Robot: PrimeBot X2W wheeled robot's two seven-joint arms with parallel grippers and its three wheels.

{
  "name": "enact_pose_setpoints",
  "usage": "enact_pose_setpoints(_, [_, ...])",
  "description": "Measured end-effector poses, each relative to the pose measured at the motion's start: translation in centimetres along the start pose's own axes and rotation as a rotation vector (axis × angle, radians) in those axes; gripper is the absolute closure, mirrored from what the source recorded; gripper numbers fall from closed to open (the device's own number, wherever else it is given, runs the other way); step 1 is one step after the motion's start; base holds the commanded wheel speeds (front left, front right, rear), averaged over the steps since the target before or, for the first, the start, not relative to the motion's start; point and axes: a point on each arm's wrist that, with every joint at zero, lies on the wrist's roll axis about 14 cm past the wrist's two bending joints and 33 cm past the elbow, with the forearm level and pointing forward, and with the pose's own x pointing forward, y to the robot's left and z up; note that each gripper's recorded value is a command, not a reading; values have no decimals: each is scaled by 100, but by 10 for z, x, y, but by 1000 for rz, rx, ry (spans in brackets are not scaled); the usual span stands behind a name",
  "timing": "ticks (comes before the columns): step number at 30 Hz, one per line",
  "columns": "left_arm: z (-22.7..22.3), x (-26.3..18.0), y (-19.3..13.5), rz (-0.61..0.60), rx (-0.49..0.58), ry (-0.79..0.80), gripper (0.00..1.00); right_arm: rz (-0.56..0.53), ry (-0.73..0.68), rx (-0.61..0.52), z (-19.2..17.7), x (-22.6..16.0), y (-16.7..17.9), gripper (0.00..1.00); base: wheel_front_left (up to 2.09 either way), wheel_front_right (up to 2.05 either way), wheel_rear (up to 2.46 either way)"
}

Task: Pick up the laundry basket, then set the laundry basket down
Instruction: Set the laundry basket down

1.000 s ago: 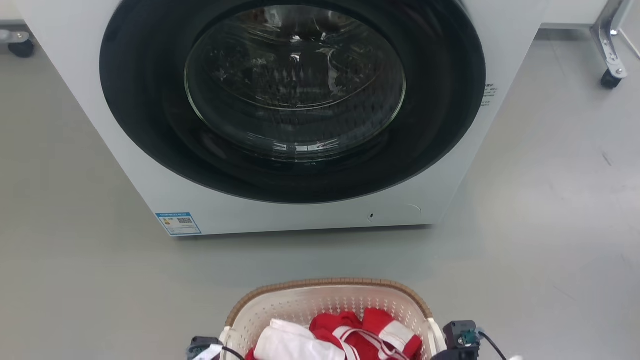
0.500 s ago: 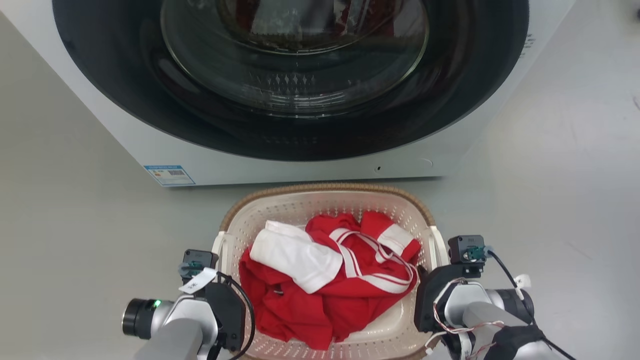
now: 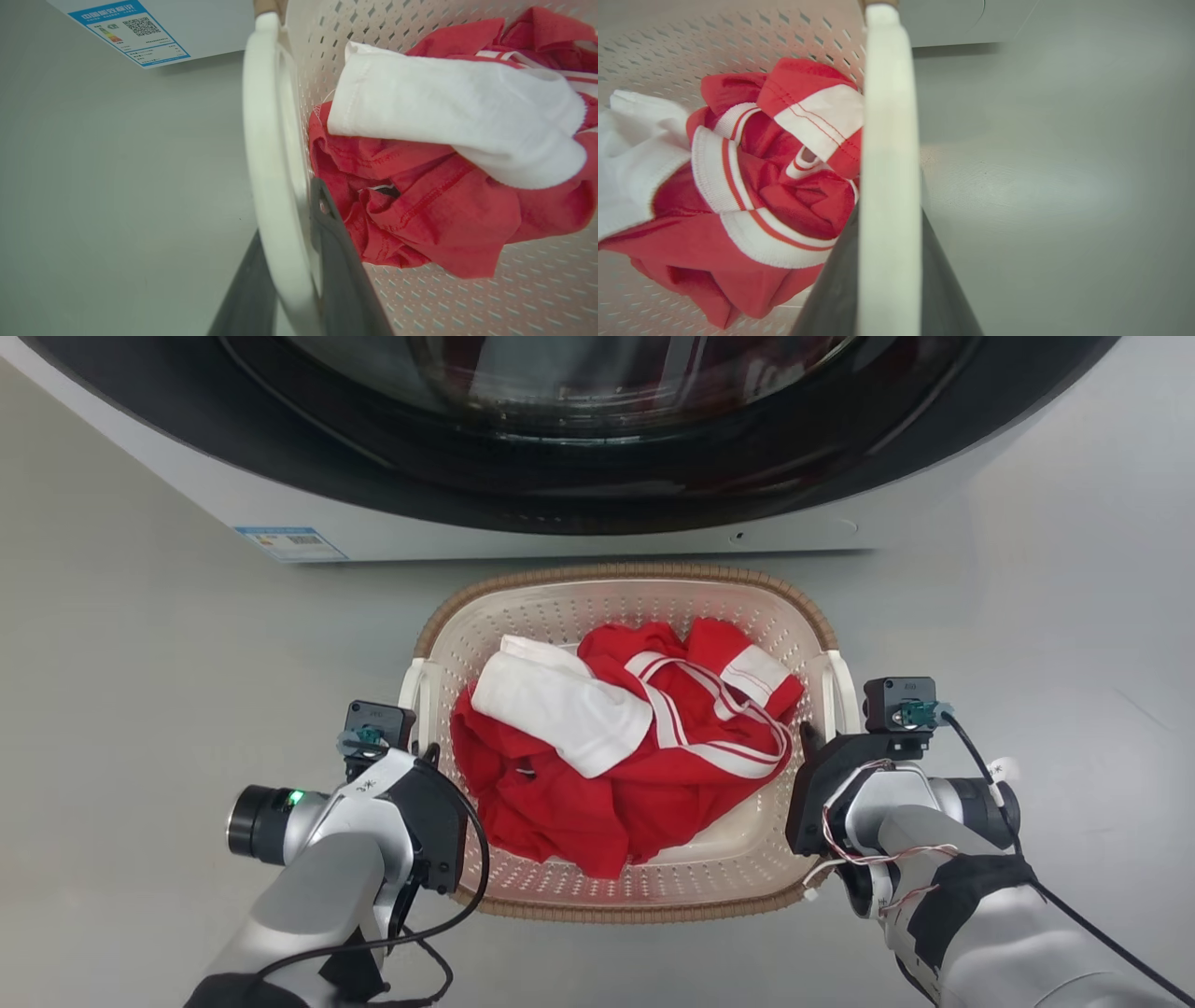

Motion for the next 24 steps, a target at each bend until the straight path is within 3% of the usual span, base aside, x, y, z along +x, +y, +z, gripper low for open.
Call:
enact_pose_setpoints(17, [-12, 65, 17, 13, 7, 58, 100, -4, 47, 9, -15, 78, -15, 100, 0, 0, 0])
enact_pose_setpoints(24, [-38, 78, 22, 19, -10, 108, 100, -5, 97, 10, -44, 98, -18, 100, 0, 0, 0])
